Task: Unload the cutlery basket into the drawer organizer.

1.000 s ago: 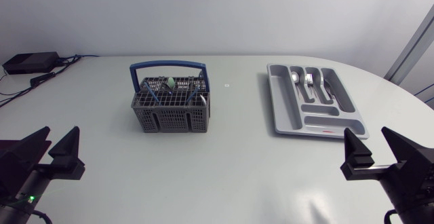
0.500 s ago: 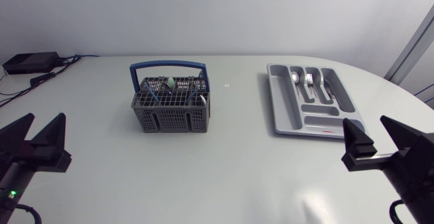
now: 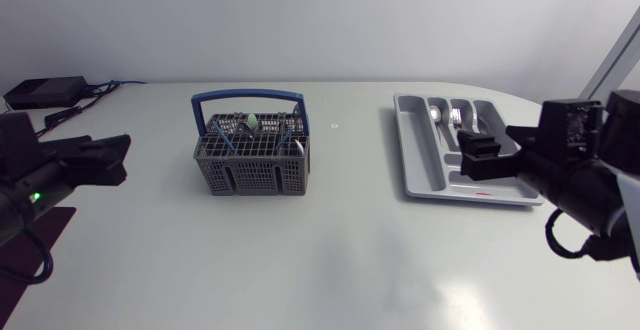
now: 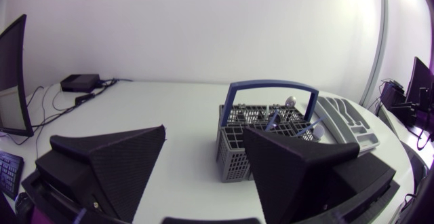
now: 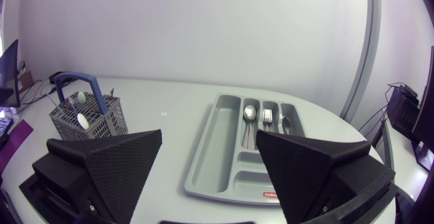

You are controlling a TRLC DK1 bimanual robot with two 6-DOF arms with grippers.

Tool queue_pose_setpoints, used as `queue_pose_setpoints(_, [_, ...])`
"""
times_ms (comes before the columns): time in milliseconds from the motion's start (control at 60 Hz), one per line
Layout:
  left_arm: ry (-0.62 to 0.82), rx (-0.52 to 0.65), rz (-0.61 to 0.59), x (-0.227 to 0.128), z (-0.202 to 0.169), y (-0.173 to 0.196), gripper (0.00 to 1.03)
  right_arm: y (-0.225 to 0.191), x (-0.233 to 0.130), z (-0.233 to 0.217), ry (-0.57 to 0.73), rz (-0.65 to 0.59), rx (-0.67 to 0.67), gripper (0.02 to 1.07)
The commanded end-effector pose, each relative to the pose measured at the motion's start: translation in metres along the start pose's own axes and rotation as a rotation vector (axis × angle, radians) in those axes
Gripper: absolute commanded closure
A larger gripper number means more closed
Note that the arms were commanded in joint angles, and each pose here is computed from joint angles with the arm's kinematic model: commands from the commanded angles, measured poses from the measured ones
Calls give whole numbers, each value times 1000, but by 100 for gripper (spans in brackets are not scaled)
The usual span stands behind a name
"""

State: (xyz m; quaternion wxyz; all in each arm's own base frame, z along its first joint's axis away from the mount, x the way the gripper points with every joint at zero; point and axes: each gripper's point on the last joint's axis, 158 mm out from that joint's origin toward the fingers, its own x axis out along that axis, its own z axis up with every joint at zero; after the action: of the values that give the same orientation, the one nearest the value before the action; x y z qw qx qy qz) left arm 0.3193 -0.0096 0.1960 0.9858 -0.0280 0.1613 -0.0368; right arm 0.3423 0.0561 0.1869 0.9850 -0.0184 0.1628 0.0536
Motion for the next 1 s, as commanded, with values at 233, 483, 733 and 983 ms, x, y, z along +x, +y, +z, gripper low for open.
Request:
queue_pose_setpoints(233, [374, 250, -4, 73, -27, 34, 14, 40, 58, -32, 323, 88, -176, 7])
queue_pose_setpoints(483, [616, 215, -213, 117, -84, 53, 17, 75, 90, -71, 496, 237, -313, 15])
queue_pose_setpoints(733, [596, 110, -446, 149, -101, 34, 53, 110, 116, -68, 484, 377, -186, 76])
queue_pose_setpoints(983, [552, 85, -562, 169, -97, 4, 63, 158, 135, -72, 501, 469, -145, 98])
